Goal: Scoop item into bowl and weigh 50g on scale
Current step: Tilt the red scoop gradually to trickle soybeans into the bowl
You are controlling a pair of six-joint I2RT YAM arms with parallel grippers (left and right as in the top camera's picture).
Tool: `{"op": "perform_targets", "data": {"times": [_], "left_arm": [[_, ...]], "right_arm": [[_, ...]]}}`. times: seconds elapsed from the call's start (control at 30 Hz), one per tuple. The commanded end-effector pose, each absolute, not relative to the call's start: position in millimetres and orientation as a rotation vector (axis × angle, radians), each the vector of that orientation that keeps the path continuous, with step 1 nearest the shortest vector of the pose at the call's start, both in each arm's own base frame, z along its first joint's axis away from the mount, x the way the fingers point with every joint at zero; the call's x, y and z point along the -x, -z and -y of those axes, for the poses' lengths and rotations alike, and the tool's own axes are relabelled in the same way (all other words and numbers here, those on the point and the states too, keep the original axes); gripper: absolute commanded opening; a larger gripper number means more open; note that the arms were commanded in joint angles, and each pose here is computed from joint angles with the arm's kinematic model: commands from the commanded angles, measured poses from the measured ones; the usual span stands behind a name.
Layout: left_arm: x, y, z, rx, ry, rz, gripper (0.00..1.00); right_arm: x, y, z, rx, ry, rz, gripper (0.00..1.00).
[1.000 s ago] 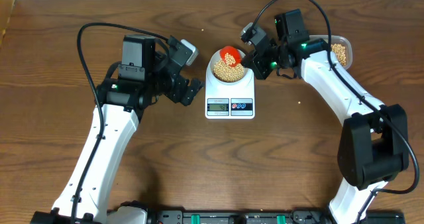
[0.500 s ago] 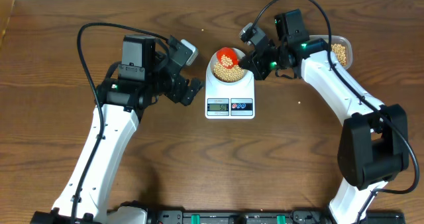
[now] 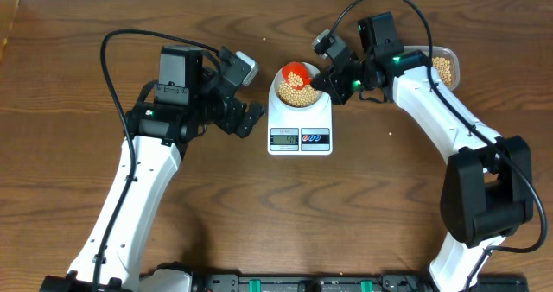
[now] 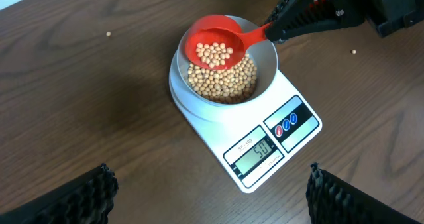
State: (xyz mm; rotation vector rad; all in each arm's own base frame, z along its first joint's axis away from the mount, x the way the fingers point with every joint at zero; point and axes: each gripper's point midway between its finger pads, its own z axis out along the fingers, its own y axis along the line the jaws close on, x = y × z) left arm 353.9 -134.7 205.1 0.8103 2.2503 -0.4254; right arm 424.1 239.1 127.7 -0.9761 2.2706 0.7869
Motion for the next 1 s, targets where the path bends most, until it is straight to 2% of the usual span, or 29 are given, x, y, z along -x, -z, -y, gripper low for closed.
{"op": "perform_targets", "data": {"times": [0.0,0.53,0.97], "left_arm": [[-352.3,-204.6,135.6,-0.832,0.433,-2.24,0.94],[-352.3,-204.6,135.6,-0.832,0.433,-2.24,0.94],[-352.3,-204.6,135.6,-0.831,0.433,-2.24,0.94]], "right_arm": [[-421.8,-127.0,-242.4,0.968,-0.825,-2.275,0.01],[-419.7,-127.2,-242.9,0.948,-0.849,-2.29,0.01],[-410.0,-176.9,-254.2,0.771,-1.357,-2.17,0.01]]}}
